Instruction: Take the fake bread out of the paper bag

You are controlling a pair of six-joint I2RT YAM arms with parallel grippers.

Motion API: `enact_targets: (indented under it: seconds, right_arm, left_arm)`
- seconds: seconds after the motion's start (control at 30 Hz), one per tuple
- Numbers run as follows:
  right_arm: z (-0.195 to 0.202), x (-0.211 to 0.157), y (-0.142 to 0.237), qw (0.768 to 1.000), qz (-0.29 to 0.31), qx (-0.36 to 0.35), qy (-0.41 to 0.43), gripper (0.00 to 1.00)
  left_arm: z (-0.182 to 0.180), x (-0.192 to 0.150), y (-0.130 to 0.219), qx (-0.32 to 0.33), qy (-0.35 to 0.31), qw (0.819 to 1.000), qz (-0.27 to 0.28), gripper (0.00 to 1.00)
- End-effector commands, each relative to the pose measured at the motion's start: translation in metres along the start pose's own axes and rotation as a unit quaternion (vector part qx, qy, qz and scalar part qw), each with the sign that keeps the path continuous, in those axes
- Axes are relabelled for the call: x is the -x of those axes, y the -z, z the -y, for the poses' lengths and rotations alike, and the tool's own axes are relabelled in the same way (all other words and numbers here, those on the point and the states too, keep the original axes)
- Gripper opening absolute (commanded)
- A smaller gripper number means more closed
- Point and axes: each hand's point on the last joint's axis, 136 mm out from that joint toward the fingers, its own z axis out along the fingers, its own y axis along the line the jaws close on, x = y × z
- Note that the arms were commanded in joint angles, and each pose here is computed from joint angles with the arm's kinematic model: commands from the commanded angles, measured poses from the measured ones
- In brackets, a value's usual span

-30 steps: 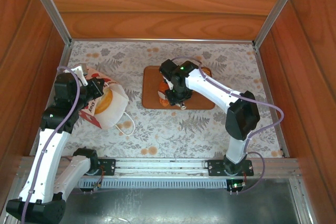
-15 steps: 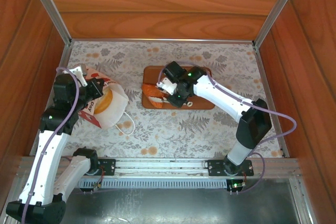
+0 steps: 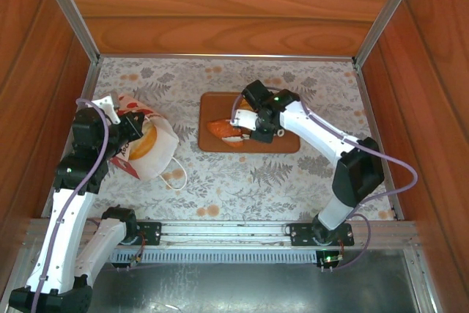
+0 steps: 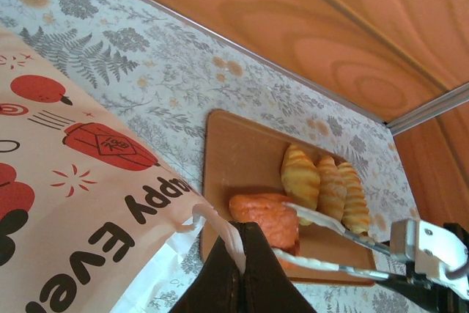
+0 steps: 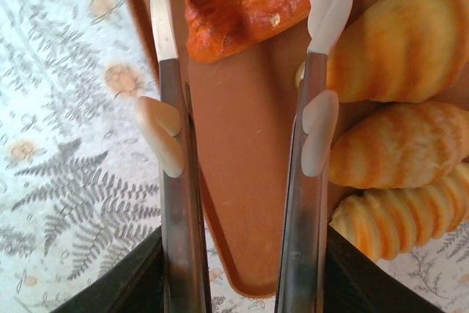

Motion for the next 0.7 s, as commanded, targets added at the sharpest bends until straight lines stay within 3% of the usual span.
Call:
enact_targets:
  seconds: [0.0, 0.4, 0.67]
  right_arm:
    - [-0.024, 0.005, 0.014, 0.997, 0.037, 0.042, 0.057, 0.48]
    - [-0.027, 0.015, -0.006, 0.993, 0.046, 0.085, 0.062, 0.50]
    - [-0.001, 0.021, -0.010, 0.998, 0.042, 0.030, 0.023, 0.53]
  left_arm:
    - [0.004, 0.002, -0.001, -0.009, -0.011, 1.000, 0.005, 0.00]
    - [0.006, 0.004, -0.003, -0.011, -0.010, 1.000, 0.001, 0.00]
    - [0.006, 0.004, -0.003, -0.010, -0.009, 1.000, 0.001, 0.00]
